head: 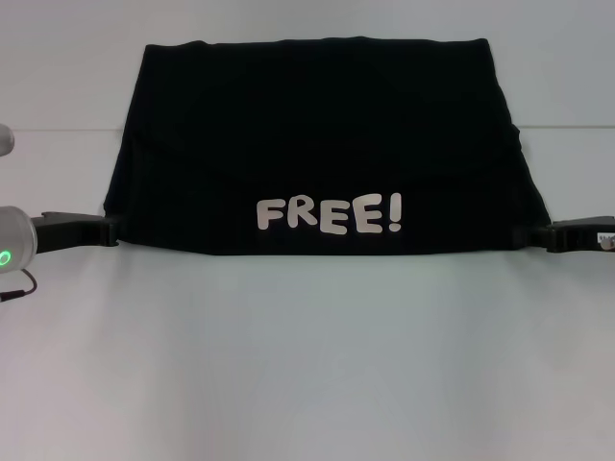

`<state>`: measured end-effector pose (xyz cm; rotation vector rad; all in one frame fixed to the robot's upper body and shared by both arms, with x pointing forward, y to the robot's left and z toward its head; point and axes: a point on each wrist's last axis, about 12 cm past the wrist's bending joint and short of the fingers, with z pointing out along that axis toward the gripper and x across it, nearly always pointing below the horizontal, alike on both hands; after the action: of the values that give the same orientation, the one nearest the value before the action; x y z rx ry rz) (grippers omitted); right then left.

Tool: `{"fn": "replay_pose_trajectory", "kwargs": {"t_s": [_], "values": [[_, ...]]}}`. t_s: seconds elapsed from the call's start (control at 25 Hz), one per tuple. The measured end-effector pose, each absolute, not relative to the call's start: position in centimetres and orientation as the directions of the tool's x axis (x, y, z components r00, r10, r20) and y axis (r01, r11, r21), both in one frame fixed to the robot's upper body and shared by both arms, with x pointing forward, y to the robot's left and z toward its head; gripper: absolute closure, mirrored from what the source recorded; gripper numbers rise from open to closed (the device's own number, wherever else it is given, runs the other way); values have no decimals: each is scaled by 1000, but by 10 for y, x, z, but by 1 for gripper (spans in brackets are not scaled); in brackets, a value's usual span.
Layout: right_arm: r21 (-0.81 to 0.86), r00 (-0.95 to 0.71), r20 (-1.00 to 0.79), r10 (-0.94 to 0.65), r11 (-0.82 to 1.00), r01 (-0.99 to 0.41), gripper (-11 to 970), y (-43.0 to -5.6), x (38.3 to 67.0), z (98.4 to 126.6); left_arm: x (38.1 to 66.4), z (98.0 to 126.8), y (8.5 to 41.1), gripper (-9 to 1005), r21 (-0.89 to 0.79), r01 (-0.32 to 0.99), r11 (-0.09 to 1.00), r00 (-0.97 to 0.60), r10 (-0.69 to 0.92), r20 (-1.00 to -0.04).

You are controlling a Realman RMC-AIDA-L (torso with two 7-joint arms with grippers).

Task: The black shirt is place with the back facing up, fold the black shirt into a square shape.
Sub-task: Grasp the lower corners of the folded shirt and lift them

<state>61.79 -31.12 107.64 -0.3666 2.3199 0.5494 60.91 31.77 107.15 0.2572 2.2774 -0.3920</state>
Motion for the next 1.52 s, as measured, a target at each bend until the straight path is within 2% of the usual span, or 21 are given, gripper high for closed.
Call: {"fn": "replay_pose_trajectory", "kwargs": {"t_s": [0.04, 0.36, 0.52, 0.72, 0.88, 1.04, 1.28, 1.52], "values": [[281, -706, -700, -103, 870, -406, 567, -313, 617, 1076, 609, 1072, 318, 995, -198, 305, 932, -664, 59, -745], [305, -709, -699, -95, 856, -416, 724, -323, 607, 1076, 602, 1074, 323, 996, -239, 292, 926, -676, 23, -736], [351, -693, -718, -61, 828, -436, 803, -336, 591, 1076, 588, 1079, 334, 996, -313, 282, 907, -686, -38, -727], [408, -675, -737, -19, 784, -467, 960, -354, 566, 1075, 563, 1083, 355, 996, -423, 261, 868, -696, -134, -705], [420, -660, -752, 7, 775, -471, 959, -367, 551, 1073, 550, 1083, 365, 996, -450, 251, 857, -695, -164, -700], [408, -644, -764, 33, 798, -443, 958, -373, 553, 1074, 550, 1080, 365, 995, -451, 259, 854, -698, -157, -699], [356, -645, -764, 17, 845, -400, 956, -357, 582, 1074, 555, 1074, 352, 995, -446, 304, 842, -705, -117, -700], [302, -666, -743, -75, 850, -432, 847, -329, 603, 1075, 558, 1076, 351, 995, -437, 320, 841, -698, -102, -708]]}}
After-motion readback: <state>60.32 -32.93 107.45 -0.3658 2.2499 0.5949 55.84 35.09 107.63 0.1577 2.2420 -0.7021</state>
